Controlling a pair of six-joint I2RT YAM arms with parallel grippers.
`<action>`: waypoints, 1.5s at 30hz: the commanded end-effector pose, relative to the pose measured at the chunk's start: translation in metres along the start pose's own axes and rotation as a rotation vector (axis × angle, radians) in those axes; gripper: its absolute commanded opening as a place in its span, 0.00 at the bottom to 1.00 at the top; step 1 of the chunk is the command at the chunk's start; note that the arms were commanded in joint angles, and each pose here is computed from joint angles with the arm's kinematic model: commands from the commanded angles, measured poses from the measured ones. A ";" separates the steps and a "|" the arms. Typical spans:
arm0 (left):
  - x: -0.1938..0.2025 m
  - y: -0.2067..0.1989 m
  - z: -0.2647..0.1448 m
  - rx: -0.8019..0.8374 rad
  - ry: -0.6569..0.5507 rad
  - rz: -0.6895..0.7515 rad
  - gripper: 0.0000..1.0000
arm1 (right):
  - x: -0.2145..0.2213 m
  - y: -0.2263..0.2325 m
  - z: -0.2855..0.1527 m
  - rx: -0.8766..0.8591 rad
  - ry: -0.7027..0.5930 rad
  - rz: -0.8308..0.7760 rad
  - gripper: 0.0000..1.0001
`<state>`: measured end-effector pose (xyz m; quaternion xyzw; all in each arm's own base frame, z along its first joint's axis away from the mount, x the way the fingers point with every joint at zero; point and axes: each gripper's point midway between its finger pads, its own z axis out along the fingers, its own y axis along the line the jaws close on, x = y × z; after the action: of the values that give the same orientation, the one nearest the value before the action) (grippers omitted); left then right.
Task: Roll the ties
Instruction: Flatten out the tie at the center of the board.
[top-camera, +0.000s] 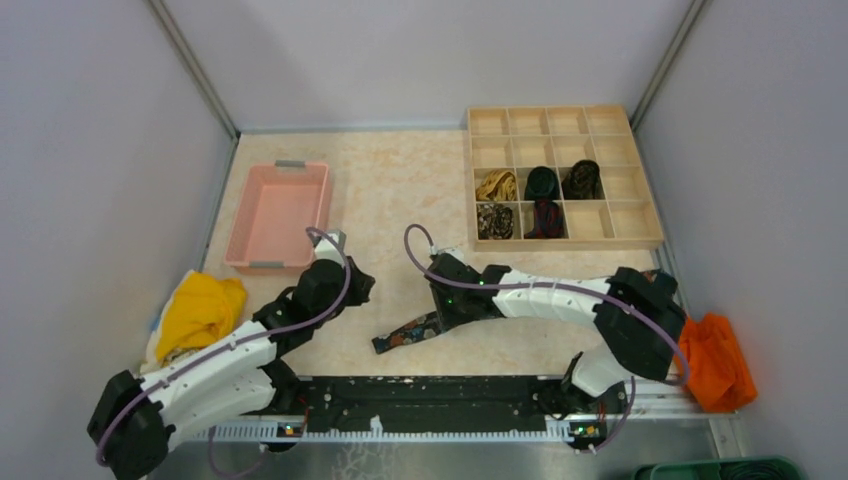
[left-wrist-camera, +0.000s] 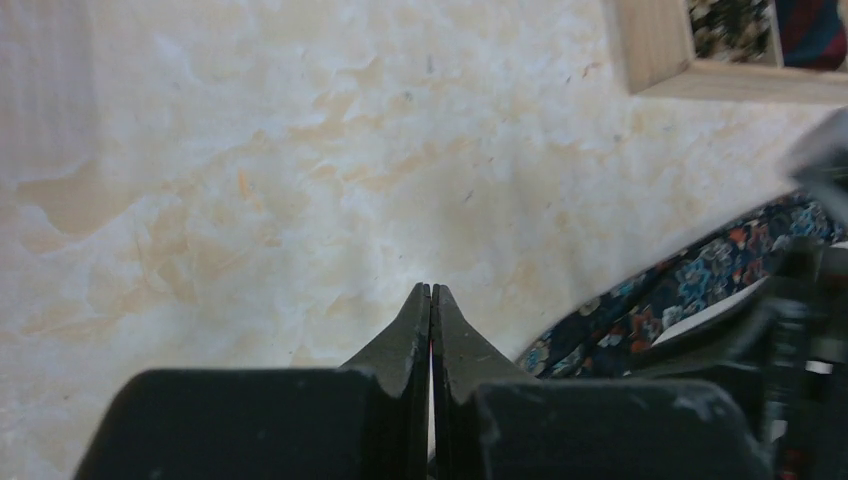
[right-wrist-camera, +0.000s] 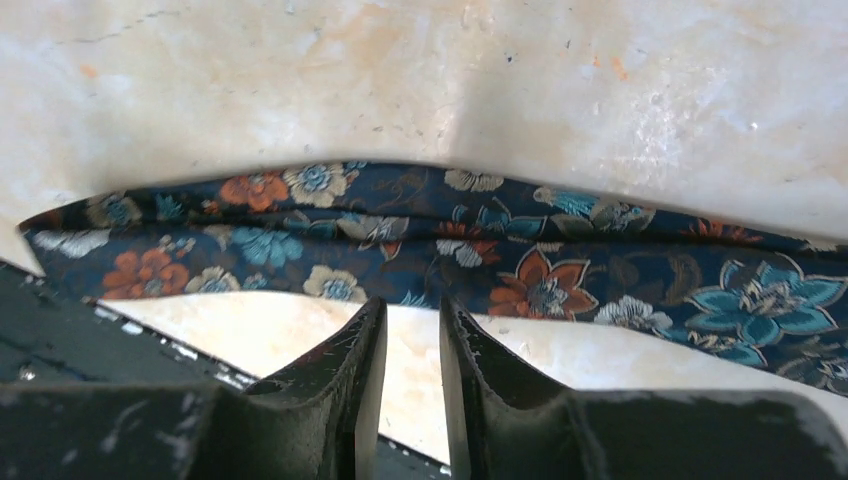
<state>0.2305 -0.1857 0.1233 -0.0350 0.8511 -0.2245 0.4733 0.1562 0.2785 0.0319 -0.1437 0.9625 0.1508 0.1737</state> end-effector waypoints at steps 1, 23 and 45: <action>0.016 -0.039 0.008 0.316 0.030 -0.015 0.02 | -0.008 0.005 -0.024 -0.041 -0.092 -0.005 0.27; 0.032 -0.033 -0.002 0.323 0.105 0.026 0.00 | -0.040 0.035 -0.003 -0.068 -0.150 -0.066 0.00; 0.032 -0.017 -0.002 0.249 0.093 0.050 0.00 | -0.045 0.032 0.018 -0.022 -0.152 -0.107 0.17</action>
<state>0.2051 -0.2211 0.1112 0.0618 0.8322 -0.3471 0.4279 0.1813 0.3227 0.0198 -0.1766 0.9476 0.1618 0.2115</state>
